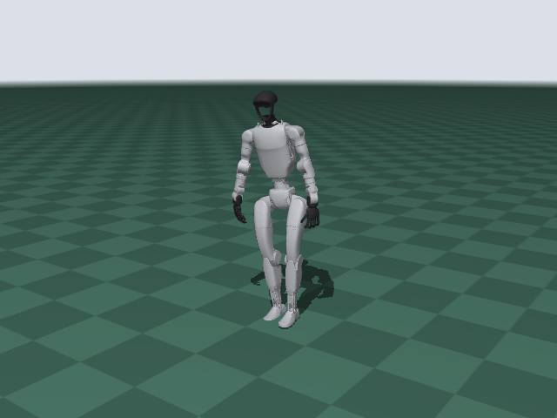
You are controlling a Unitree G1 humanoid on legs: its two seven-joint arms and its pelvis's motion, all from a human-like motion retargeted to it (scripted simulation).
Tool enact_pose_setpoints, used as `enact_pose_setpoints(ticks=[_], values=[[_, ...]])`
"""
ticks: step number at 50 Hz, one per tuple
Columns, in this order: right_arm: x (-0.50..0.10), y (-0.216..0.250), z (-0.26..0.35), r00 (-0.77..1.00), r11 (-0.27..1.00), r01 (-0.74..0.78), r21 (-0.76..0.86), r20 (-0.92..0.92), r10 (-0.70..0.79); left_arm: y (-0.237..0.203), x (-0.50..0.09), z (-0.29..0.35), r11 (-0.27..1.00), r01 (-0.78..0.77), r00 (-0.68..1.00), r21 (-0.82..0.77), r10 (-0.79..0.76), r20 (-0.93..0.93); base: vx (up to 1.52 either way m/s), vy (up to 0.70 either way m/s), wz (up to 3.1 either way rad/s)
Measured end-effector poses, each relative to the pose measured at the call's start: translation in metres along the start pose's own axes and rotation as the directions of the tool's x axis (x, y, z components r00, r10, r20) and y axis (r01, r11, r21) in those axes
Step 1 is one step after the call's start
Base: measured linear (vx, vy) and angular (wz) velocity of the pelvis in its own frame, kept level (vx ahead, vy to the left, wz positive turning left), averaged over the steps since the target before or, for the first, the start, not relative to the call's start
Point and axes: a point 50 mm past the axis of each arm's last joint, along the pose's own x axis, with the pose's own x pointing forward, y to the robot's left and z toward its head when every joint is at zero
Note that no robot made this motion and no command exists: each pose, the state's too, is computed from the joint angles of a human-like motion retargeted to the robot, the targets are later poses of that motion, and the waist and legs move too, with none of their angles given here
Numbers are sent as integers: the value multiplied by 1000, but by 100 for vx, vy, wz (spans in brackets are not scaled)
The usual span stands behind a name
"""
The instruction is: Upper body actions
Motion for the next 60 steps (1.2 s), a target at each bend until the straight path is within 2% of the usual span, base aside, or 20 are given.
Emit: enact_pose_setpoints(ticks=[6,11,14,18,23,29,33,39,45,54,57,60], values=[[4,33,-18,992,991,-79,103,-94,89,-13,-6,-39,991,-129,983,-42,122,-139,-18,1,-46],[5,53,-32,975,966,-141,216,-138,173,-33,-14,-68,984,-78,964,-159,34,-262,-10,13,-16],[4,63,-38,966,941,-167,295,-143,217,-39,-16,-75,985,-44,957,-169,-7,-289,-15,23,4],[5,74,-43,959,905,-191,380,-125,255,-36,-15,-72,996,-20,955,-85,-6,-295,-16,25,-2],[6,77,-39,965,884,-183,429,-93,245,-21,-6,-42,997,20,976,72,-4,-218,-24,33,2],[8,86,-30,977,900,-170,401,-55,208,2,-2,-10,958,80,983,274,-31,-179,-18,24,-7],[9,85,-27,984,935,-130,331,-73,162,11,-1,-2,947,48,988,318,3,-158,-12,16,-20],[9,75,-20,990,965,-60,255,-111,91,18,-5,-9,967,60,981,247,-11,-194,-13,6,-23],[9,73,-19,993,973,-25,228,-107,50,-1,-9,-41,990,65,959,123,-28,-281,-1,0,-12],[8,80,-19,987,948,-72,309,-114,113,-54,-15,-76,996,15,936,-86,-44,-350,4,-2,-26],[8,80,-15,987,942,-89,325,-100,127,-65,-17,-80,985,41,931,-168,-98,-352,1,-4,11],[9,85,-10,986,935,-115,334,-75,148,-68,-18,-82,980,92,921,-174,-150,-360,2,-9,21]])
